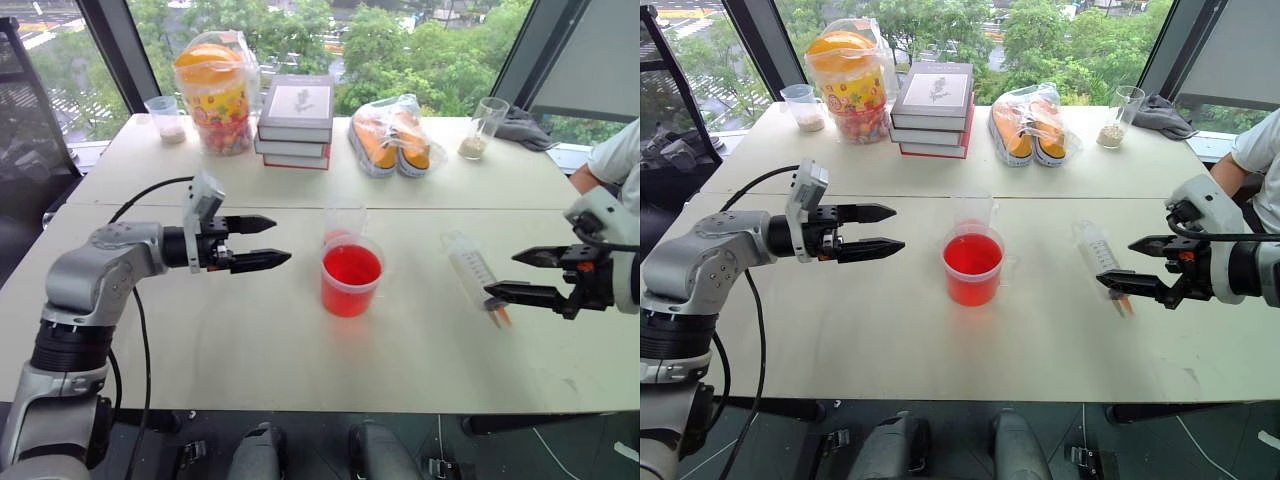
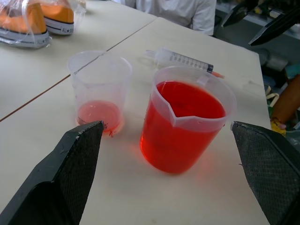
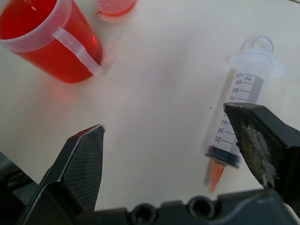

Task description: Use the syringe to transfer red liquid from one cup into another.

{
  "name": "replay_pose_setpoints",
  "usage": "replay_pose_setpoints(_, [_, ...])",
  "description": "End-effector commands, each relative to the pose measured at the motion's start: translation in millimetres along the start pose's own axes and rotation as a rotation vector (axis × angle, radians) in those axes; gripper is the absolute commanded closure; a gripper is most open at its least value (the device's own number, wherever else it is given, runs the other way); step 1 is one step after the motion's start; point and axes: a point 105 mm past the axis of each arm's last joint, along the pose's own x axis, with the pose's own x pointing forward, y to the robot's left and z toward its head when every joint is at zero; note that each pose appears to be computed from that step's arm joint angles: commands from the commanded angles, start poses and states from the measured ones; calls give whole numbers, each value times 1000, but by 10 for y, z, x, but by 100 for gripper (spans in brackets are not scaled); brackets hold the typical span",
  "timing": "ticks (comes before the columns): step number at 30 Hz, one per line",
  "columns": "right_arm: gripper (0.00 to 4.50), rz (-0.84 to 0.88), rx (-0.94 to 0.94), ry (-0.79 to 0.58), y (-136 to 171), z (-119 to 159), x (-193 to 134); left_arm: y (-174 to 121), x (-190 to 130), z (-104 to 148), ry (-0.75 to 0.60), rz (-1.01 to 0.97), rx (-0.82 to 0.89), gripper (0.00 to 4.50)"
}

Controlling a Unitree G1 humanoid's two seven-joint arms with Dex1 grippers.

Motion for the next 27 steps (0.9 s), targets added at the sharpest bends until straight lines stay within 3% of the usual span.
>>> replay_pose_setpoints(1, [5,-17,-42,-25,-18,77,-24,-23,-24,91,-14,0,44,0])
replay_pose_setpoints(19, [5,-44,-49,2,-147,98,57,-55,55,162,-54,-47,44,0])
replay_pose_setpoints(27, [5,-69,86,72,-371,81,199,-68,127,135,-52,-76,54,0])
